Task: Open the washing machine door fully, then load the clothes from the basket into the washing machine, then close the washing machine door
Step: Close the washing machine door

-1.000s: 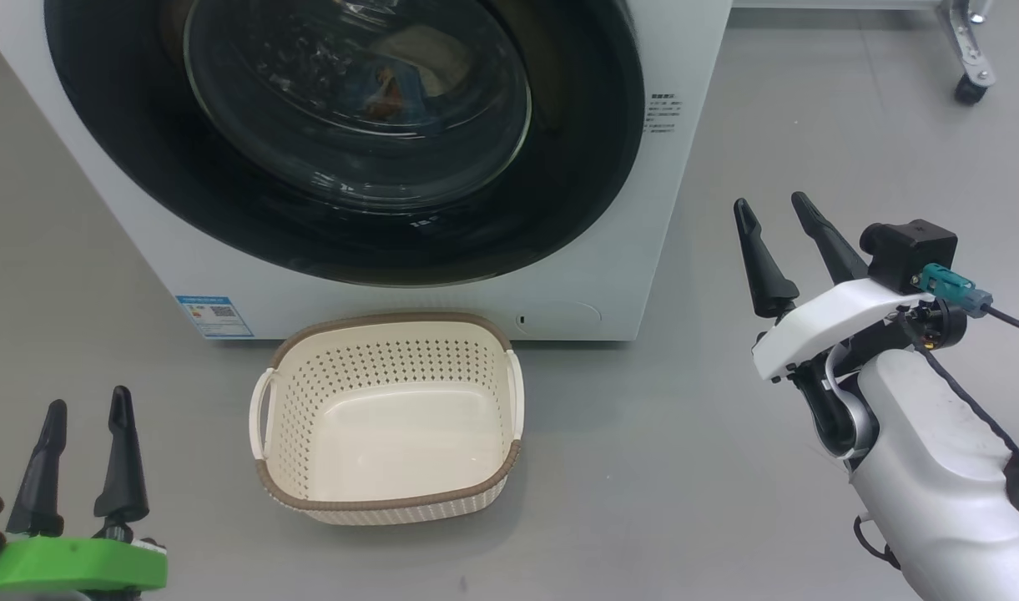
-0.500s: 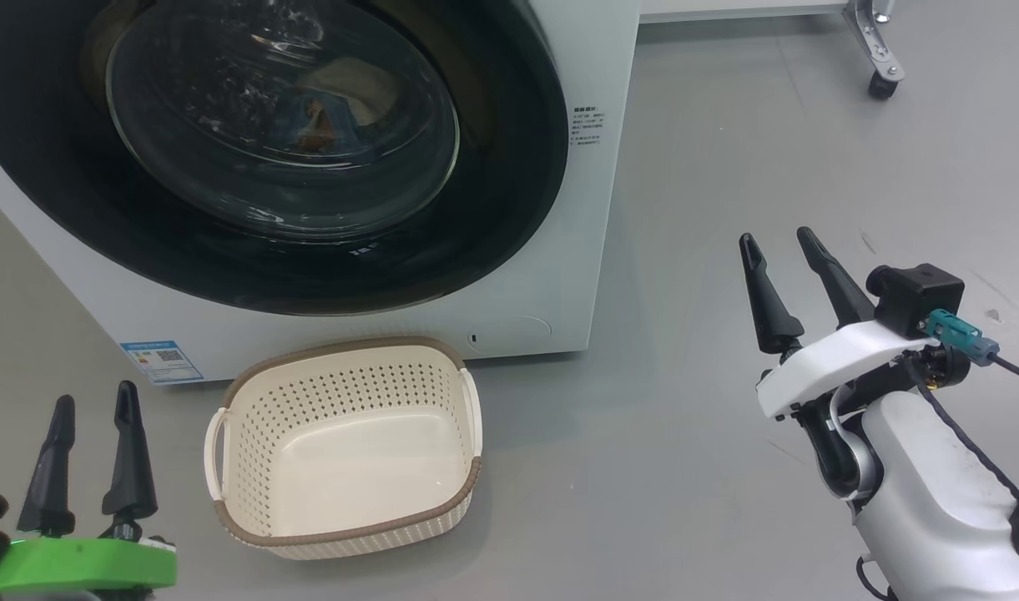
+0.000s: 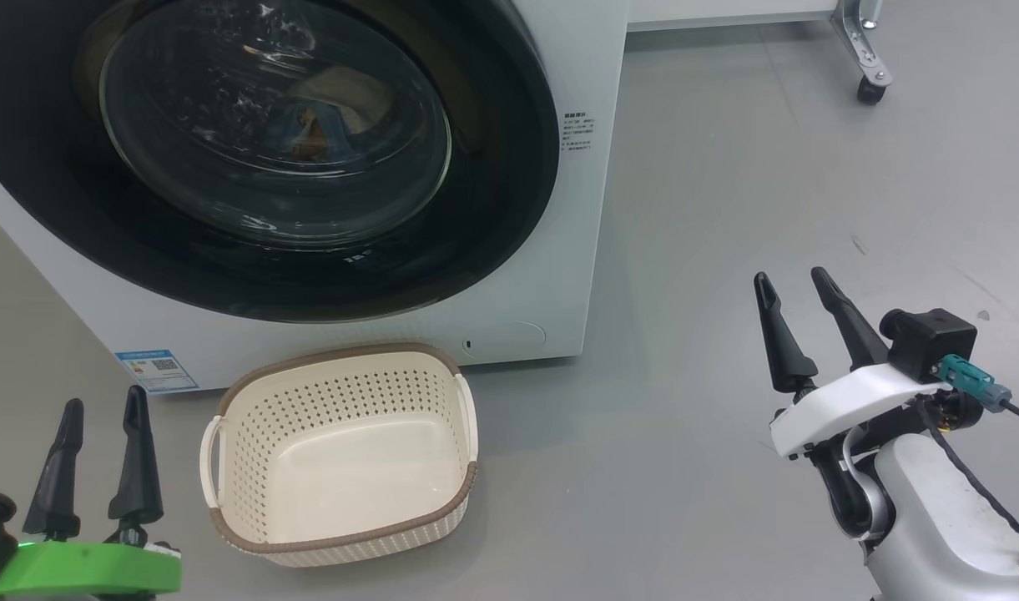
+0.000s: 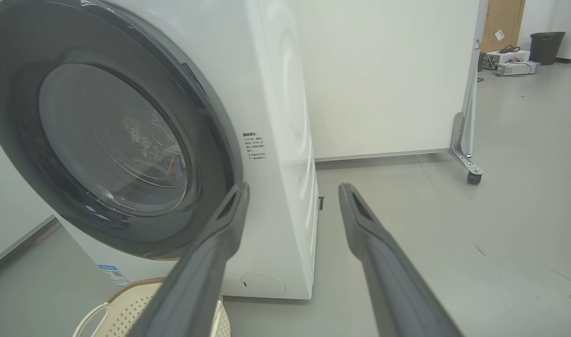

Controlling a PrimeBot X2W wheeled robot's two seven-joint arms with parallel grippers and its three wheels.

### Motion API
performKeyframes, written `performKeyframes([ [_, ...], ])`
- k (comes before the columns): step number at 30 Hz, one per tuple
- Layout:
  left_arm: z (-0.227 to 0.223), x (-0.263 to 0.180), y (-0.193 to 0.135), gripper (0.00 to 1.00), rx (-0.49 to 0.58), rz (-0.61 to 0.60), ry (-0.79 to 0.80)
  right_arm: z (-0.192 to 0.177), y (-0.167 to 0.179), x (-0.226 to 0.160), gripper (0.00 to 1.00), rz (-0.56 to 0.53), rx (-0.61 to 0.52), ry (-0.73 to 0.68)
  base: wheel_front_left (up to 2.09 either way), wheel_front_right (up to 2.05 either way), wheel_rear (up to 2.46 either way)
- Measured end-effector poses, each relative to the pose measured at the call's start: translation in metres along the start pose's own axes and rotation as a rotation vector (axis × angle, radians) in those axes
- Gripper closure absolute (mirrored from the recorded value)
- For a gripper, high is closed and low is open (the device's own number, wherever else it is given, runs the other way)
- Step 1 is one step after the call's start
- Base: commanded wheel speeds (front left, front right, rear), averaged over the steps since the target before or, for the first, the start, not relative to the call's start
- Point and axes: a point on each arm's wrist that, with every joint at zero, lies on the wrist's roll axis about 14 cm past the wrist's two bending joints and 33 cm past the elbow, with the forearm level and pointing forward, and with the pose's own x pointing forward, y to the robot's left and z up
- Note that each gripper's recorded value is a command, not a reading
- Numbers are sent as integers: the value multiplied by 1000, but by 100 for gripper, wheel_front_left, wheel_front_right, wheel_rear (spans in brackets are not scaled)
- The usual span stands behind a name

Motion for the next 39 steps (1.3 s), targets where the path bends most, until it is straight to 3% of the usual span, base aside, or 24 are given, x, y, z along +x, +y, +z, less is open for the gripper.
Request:
performKeyframes([
  [39, -1, -3, 4, 0, 12, 6, 8, -8, 3, -8, 0, -4, 8, 3, 0, 0, 0],
])
